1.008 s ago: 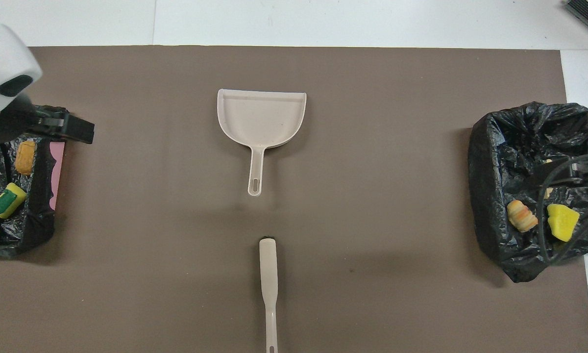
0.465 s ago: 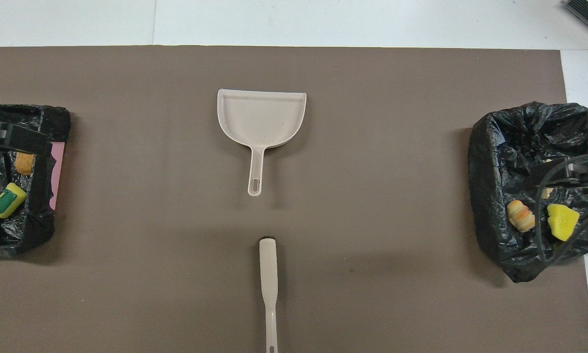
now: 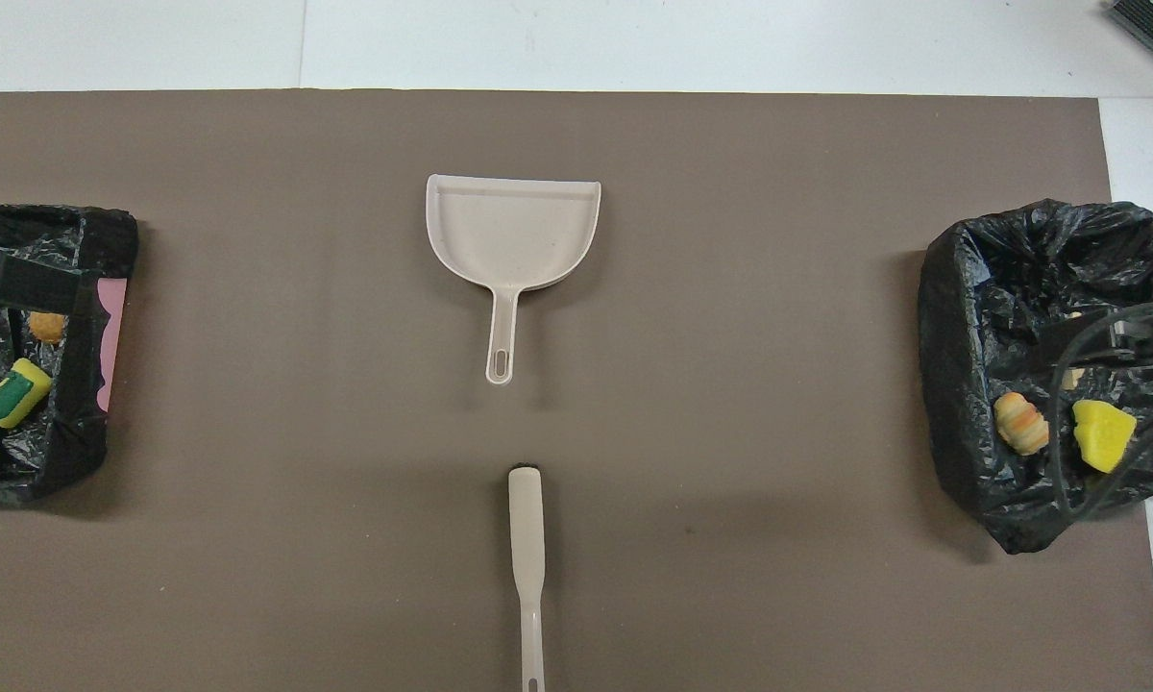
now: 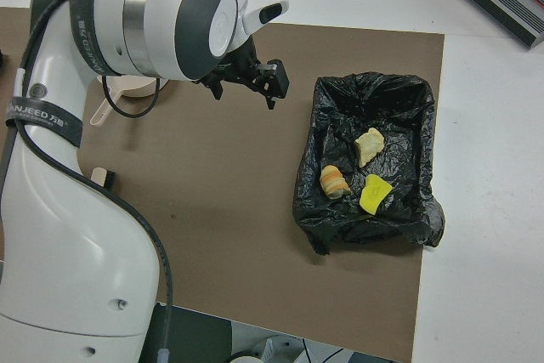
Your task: Sweep and dump trash in bin
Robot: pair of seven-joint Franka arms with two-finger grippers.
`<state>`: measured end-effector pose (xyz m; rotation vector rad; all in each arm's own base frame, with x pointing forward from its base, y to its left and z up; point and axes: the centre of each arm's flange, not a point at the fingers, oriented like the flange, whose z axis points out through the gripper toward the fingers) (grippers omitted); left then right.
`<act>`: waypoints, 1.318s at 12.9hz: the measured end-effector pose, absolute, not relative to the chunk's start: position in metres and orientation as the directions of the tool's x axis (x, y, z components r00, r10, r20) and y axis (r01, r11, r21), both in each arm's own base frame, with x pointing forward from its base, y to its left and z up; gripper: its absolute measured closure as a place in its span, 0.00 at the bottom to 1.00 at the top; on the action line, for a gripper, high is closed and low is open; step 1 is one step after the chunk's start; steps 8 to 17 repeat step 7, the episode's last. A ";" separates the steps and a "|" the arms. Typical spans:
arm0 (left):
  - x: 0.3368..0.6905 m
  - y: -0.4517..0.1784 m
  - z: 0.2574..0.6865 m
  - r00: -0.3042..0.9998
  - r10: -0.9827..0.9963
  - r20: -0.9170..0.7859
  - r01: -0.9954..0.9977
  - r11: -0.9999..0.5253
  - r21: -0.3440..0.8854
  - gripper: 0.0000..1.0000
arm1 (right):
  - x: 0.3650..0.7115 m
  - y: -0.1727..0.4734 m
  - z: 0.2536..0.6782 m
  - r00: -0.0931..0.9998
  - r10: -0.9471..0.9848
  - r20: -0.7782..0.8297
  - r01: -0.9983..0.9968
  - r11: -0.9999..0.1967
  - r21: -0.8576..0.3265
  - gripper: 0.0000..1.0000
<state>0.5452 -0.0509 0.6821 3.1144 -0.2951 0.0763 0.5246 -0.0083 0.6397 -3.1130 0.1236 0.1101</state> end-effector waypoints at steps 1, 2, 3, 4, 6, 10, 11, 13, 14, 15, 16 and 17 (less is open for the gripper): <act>0.545 -0.050 0.682 0.981 -0.187 0.050 -0.187 -0.982 0.007 0.00 | 0.525 -0.008 0.640 0.994 -0.078 -0.071 -0.080 -0.997 -0.021 0.00; 0.545 -0.050 0.682 0.981 -0.185 0.049 -0.186 -0.983 0.007 0.00 | 0.525 -0.008 0.640 0.994 -0.078 -0.071 -0.080 -0.997 -0.021 0.00; 0.545 -0.049 0.682 0.982 -0.185 0.049 -0.185 -0.983 0.007 0.00 | 0.525 -0.008 0.640 0.994 -0.078 -0.071 -0.080 -0.997 -0.021 0.00; 0.545 -0.049 0.682 0.982 -0.185 0.050 -0.185 -0.983 0.007 0.00 | 0.525 -0.008 0.640 0.994 -0.078 -0.071 -0.080 -0.997 -0.021 0.00; 0.545 -0.049 0.682 0.982 -0.185 0.050 -0.185 -0.983 0.007 0.00 | 0.525 -0.008 0.640 0.994 -0.078 -0.071 -0.080 -0.997 -0.021 0.00; 0.545 -0.050 0.682 0.981 -0.186 0.050 -0.187 -0.982 0.007 0.00 | 0.525 -0.008 0.640 0.994 -0.078 -0.071 -0.080 -0.997 -0.021 0.00; 0.545 -0.050 0.682 0.981 -0.186 0.050 -0.187 -0.982 0.007 0.00 | 0.525 -0.008 0.640 0.994 -0.078 -0.071 -0.080 -0.997 -0.021 0.00; 0.545 -0.050 0.682 0.981 -0.186 0.050 -0.187 -0.982 0.007 0.00 | 0.525 -0.008 0.640 0.994 -0.078 -0.071 -0.080 -0.997 -0.021 0.00; 0.545 -0.050 0.682 0.981 -0.186 0.050 -0.187 -0.982 0.007 0.00 | 0.525 -0.008 0.640 0.994 -0.078 -0.071 -0.080 -0.997 -0.021 0.00; 0.545 -0.050 0.682 0.981 -0.186 0.050 -0.187 -0.982 0.007 0.00 | 0.525 -0.008 0.640 0.994 -0.078 -0.071 -0.080 -0.997 -0.021 0.00; 0.545 -0.050 0.682 0.981 -0.186 0.050 -0.187 -0.982 0.007 0.00 | 0.525 -0.008 0.640 0.994 -0.078 -0.071 -0.080 -0.997 -0.021 0.00; 0.545 -0.050 0.682 0.981 -0.186 0.050 -0.187 -0.982 0.007 0.00 | 0.525 -0.008 0.640 0.994 -0.078 -0.071 -0.080 -0.997 -0.021 0.00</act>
